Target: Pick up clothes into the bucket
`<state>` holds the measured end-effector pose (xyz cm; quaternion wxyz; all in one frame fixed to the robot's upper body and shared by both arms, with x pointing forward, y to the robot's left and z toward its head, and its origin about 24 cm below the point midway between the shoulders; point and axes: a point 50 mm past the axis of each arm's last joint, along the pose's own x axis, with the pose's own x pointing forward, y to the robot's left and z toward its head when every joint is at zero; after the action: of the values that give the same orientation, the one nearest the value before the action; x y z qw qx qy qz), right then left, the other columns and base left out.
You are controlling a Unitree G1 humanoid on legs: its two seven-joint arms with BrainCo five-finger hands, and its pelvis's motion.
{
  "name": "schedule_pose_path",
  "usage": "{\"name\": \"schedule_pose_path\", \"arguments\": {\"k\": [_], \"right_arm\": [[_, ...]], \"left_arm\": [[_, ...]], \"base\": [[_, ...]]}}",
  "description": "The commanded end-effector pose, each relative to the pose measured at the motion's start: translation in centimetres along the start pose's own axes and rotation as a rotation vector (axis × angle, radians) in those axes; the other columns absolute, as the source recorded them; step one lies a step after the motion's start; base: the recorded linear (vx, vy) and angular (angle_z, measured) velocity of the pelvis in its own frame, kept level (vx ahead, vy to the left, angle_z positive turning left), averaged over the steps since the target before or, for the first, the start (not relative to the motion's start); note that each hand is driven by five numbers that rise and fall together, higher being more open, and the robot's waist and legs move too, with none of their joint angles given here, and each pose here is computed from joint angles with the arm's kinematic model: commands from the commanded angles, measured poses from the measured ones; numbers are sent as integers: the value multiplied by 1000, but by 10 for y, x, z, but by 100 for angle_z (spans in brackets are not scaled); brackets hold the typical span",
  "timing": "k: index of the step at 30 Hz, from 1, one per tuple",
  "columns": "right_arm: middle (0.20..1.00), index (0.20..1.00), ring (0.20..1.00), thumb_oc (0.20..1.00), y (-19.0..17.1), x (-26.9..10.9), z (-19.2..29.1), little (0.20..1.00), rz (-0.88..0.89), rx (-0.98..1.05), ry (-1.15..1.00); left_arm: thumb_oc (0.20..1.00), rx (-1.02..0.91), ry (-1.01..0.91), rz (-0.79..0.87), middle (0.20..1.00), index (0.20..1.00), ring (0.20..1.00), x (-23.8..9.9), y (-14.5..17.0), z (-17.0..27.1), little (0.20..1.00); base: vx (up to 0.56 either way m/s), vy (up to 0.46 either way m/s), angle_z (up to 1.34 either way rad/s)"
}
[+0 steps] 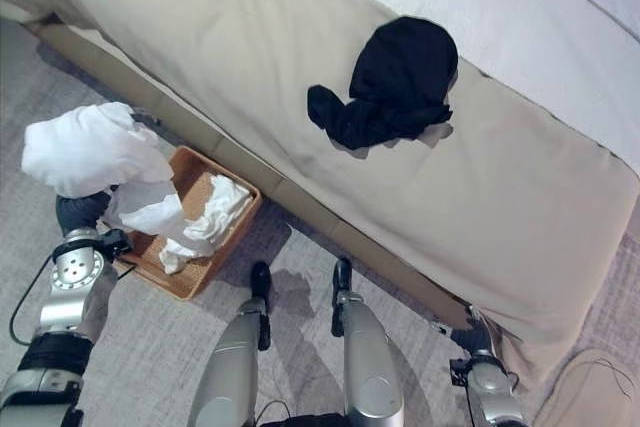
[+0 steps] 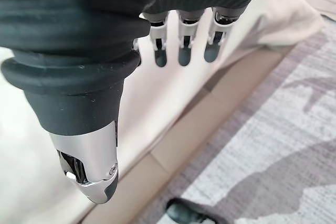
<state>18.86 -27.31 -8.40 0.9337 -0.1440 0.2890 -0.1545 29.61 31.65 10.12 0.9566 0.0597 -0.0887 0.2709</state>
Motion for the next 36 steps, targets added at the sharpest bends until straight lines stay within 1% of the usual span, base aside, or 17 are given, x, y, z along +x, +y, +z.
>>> {"name": "schedule_pose_path", "arguments": {"k": [1,2,5,8,11,13,17,23,24,27,31,33,34,36], "right_arm": [[1000,1000,1000,1000,-2,0,12,1000,-24,28,-85],[1000,1000,1000,1000,1,2,23,1000,-20,40,-127],[1000,1000,1000,1000,4,3,34,1000,-13,51,-172],[1000,1000,1000,1000,4,2,38,1000,-1,37,-202],[1000,1000,1000,1000,1,1,39,1000,-12,37,-212],[1000,1000,1000,1000,1,1,42,1000,-16,39,-229],[1000,1000,1000,1000,4,2,44,1000,-8,32,-236],[1000,1000,1000,1000,6,3,50,1000,-1,25,-255],[1000,1000,1000,1000,7,5,52,1000,-2,23,-256],[1000,1000,1000,1000,7,6,55,1000,3,20,-265],[1000,1000,1000,1000,8,7,59,1000,13,23,-275],[1000,1000,1000,1000,9,8,62,1000,18,26,-280],[1000,1000,1000,1000,8,8,63,1000,24,22,-282],[1000,1000,1000,1000,8,9,63,1000,27,19,-277]], "left_arm": [[200,40,-171,74,200,200,200,20,10,37,200],[200,76,-188,83,200,200,200,27,10,44,200],[200,121,-199,87,200,200,200,35,5,50,200],[200,169,-209,87,200,200,200,43,0,57,200],[200,261,-229,91,200,200,200,51,-1,65,200],[200,306,-249,108,200,200,200,55,1,73,200],[200,346,-229,147,200,200,200,62,11,75,200],[200,400,-181,176,200,200,200,64,20,68,200],[200,441,-160,182,200,200,200,65,24,64,200],[200,474,-150,178,200,200,200,64,26,61,200],[200,489,-115,185,200,200,200,61,32,52,200],[200,495,-60,193,200,200,200,58,38,40,200],[1000,511,-22,200,1000,1000,1000,56,42,33,1000],[1000,543,55,208,1000,1000,1000,54,51,20,1000]], "base": [[-133,2,7],[-65,3,6],[-91,3,1],[7,-12,14],[1,5,20],[-19,4,8],[5,-12,-3],[10,-17,-3],[8,-17,-7],[5,-2,-7],[4,11,-4],[0,0,0],[1,25,-3],[3,29,-4]]}}
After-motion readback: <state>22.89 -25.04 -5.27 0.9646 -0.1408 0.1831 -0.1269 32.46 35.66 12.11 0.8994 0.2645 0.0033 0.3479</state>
